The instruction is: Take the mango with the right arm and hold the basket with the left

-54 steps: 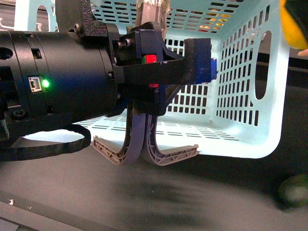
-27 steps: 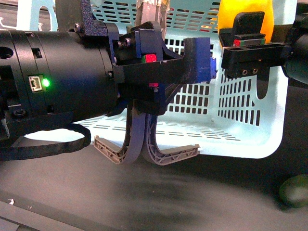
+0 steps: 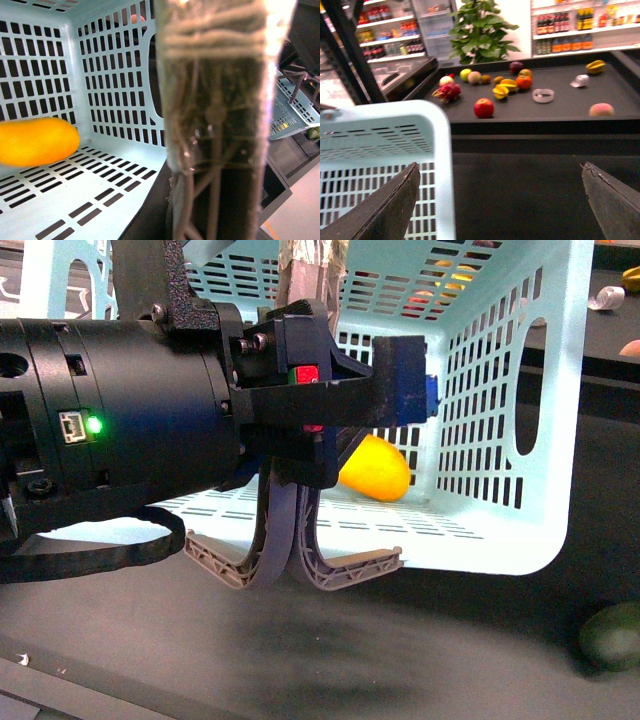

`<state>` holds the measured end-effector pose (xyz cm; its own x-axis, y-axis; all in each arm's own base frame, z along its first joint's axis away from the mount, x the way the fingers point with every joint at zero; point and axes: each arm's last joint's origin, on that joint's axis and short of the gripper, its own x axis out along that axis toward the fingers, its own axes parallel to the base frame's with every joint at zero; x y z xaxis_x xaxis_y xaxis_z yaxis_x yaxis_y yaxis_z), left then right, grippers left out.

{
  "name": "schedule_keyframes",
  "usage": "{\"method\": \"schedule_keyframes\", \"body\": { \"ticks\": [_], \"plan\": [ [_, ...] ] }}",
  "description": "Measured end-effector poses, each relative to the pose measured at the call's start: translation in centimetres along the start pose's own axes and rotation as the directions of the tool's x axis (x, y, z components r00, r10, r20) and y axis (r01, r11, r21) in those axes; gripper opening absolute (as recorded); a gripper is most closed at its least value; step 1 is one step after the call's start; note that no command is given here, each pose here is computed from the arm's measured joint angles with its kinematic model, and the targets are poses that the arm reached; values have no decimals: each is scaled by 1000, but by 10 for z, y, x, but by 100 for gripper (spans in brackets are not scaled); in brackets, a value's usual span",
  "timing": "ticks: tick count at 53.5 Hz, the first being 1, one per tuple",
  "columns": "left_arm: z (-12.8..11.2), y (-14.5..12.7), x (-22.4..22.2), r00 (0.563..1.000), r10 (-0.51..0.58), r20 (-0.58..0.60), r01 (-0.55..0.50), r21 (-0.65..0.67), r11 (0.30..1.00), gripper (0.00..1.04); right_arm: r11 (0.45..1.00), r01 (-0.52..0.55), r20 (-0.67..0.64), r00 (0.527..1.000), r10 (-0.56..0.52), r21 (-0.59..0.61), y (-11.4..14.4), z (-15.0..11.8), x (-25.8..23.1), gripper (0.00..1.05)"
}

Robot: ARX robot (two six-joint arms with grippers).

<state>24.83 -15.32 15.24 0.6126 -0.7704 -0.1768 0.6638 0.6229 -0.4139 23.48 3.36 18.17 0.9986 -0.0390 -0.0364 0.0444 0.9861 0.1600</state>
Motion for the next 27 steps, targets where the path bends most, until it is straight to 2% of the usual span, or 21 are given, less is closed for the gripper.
{"method": "schedule_keyframes", "body": {
  "ticks": [14, 20, 27],
  "plan": [
    [0, 0, 0, 1000, -1, 0, 1, -4, 1000, 8, 976, 214, 31, 976, -215, 40, -35, 8, -59, 97],
    [0, 0, 0, 1000, -2, -1, 2, -4, 1000, 8, 938, 339, 27, 939, -342, 68, -46, 8, -84, 97],
    [0, 0, 0, 1000, -5, -2, 5, -4, 1000, 8, 918, 387, 24, 920, -390, 88, -51, 7, -95, 97]
  ]
}}
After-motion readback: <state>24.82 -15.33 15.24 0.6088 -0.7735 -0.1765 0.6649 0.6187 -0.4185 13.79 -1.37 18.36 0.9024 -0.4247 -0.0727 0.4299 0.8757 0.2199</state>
